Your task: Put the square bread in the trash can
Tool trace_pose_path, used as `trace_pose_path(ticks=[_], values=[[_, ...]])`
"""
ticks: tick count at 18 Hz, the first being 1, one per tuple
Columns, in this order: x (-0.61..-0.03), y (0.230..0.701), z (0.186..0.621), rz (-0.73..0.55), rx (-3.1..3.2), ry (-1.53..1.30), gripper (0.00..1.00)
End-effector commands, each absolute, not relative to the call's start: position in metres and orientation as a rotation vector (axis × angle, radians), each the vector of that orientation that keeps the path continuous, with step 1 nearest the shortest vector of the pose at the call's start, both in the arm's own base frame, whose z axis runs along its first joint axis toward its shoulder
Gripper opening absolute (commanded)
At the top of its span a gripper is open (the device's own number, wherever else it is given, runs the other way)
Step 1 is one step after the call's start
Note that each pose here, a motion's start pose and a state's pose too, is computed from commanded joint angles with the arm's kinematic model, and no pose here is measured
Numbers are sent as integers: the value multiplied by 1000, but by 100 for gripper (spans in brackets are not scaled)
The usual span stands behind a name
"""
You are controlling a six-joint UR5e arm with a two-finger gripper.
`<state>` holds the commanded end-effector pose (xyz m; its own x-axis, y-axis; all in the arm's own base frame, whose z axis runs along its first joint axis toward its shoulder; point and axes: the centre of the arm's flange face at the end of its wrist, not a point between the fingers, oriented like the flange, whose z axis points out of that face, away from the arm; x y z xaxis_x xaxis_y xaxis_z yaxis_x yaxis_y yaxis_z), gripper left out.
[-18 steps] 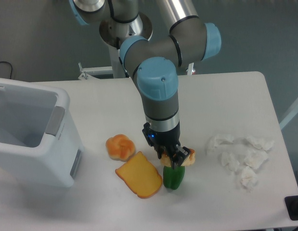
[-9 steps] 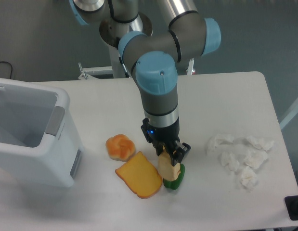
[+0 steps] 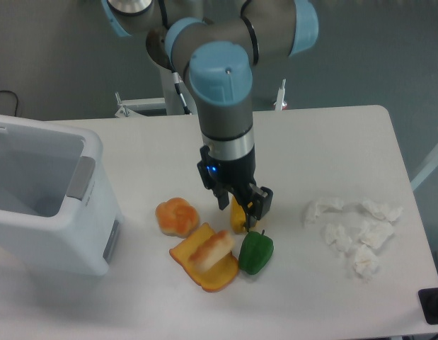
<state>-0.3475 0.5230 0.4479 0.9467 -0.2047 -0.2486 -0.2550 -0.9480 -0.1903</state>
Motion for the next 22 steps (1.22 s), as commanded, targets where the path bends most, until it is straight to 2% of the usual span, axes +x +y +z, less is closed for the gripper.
trace_pose_path(ticks=[1,3,6,8,11,17,22], values=[[-345,522,439,312,-2890,346,64],[-340,525,416,270,-2921,363,82],[-327,554,358,165,-2972,438,87],[-305,571,336,117,-2982,502,100],[-292,591,300,52,-3008,520,100],[-268,627,254,49,-3016,396,100],[-247,644,242,15,-3044,18,100]])
